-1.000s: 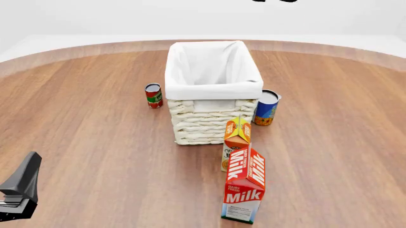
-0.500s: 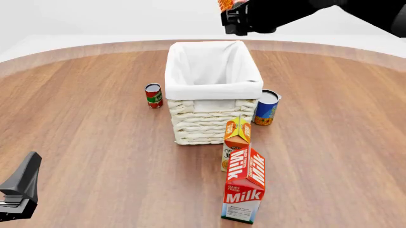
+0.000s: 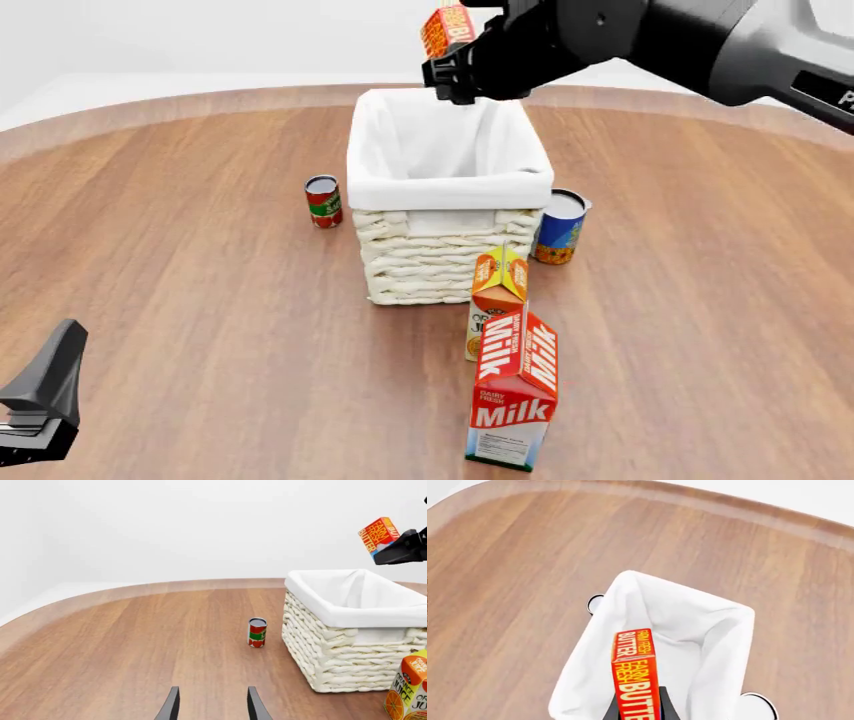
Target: Pick up the butter and put it in the basket.
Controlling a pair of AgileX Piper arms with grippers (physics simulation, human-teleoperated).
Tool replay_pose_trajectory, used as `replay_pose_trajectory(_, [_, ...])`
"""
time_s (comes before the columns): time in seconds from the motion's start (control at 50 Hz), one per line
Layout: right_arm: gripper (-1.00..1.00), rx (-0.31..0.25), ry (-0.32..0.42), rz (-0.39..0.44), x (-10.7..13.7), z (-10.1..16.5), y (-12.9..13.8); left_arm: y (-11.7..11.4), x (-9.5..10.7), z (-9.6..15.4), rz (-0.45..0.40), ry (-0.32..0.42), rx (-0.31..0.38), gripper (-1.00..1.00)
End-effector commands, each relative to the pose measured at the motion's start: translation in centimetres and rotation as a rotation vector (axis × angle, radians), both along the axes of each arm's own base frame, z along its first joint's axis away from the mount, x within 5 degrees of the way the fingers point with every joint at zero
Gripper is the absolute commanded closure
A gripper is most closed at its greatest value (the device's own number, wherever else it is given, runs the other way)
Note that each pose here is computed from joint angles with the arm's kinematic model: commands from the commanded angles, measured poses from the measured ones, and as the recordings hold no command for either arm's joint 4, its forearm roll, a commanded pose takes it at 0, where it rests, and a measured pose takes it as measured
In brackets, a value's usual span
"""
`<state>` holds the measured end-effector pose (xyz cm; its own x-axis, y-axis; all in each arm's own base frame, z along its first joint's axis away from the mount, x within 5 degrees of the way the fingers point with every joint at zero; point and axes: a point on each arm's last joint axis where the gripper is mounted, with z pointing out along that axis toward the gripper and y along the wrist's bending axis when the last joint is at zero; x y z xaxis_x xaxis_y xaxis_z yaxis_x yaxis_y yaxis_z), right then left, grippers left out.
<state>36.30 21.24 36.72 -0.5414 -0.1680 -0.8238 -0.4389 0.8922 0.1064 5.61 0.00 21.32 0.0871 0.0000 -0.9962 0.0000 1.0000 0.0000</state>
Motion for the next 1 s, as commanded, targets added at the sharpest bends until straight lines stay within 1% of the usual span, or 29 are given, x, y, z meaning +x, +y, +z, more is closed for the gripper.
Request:
replay_pose_trajectory(0.02, [1.00, 0.030, -0.018, 0.002, 0.7, -0.1, 1.0, 0.0, 0.0, 0.0, 0.000, 0.000, 0.000, -1.00])
replay_pose_trajectory(0.58, [1.00, 0.036, -0.010, 0.002, 2.3, -1.5, 2.3, 0.0, 0.0, 0.0, 0.000, 0.000, 0.000, -1.00])
replay_pose_trajectory(1.0, [1.00, 0.037, 0.002, -0.019, 3.7, -3.3, 2.3, 0.0, 0.0, 0.0, 0.000, 0.000, 0.000, -1.00])
